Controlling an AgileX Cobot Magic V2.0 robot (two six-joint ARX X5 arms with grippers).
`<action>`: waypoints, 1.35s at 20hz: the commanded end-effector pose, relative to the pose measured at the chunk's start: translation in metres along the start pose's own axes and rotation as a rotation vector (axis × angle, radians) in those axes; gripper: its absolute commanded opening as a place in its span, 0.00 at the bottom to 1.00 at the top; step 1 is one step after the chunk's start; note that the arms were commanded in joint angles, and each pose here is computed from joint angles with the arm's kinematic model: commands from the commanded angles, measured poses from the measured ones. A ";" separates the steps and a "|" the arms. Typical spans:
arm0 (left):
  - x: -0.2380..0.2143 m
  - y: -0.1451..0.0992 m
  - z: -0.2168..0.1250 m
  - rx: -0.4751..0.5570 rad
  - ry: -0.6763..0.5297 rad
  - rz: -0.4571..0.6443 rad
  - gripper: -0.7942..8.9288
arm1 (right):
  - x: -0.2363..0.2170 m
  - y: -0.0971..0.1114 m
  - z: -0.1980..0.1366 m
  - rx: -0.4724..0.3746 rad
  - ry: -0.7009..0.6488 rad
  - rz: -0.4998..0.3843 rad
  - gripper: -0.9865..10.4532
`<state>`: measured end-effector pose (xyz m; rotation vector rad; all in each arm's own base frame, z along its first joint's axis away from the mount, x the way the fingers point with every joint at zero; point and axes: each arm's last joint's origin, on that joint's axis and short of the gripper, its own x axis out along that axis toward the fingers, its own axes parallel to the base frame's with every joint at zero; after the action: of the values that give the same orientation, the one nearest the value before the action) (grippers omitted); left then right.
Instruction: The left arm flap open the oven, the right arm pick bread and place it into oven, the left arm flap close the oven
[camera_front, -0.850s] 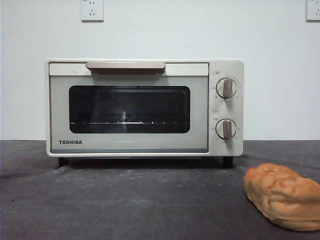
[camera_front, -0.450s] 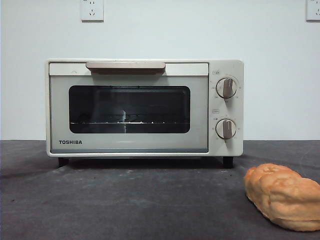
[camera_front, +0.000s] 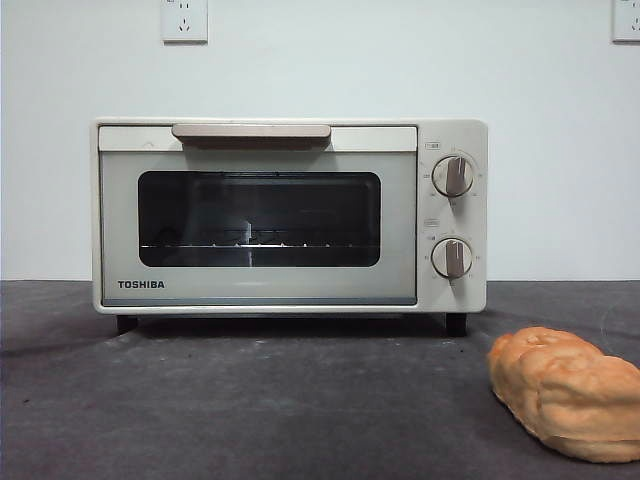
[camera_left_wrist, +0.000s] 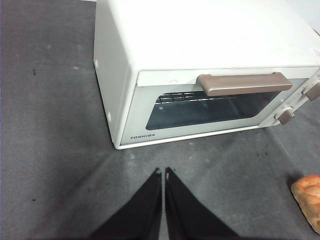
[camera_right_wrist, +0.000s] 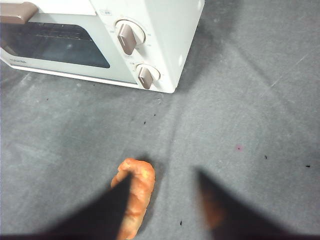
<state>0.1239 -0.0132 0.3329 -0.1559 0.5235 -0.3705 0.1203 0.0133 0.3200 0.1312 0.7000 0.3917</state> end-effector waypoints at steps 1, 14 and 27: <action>-0.003 -0.002 0.006 0.025 -0.023 -0.011 0.10 | -0.002 0.002 0.005 -0.011 -0.016 0.008 0.40; -0.003 -0.002 0.006 0.025 -0.023 -0.011 0.10 | 0.031 0.023 -0.007 0.072 0.148 0.135 0.40; -0.003 -0.002 0.006 0.025 -0.023 -0.011 0.10 | 0.126 0.055 -0.072 0.044 0.285 -0.005 0.42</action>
<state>0.1239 -0.0133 0.3329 -0.1539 0.5232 -0.3717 0.1429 0.1103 0.2027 0.1018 0.9927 0.4017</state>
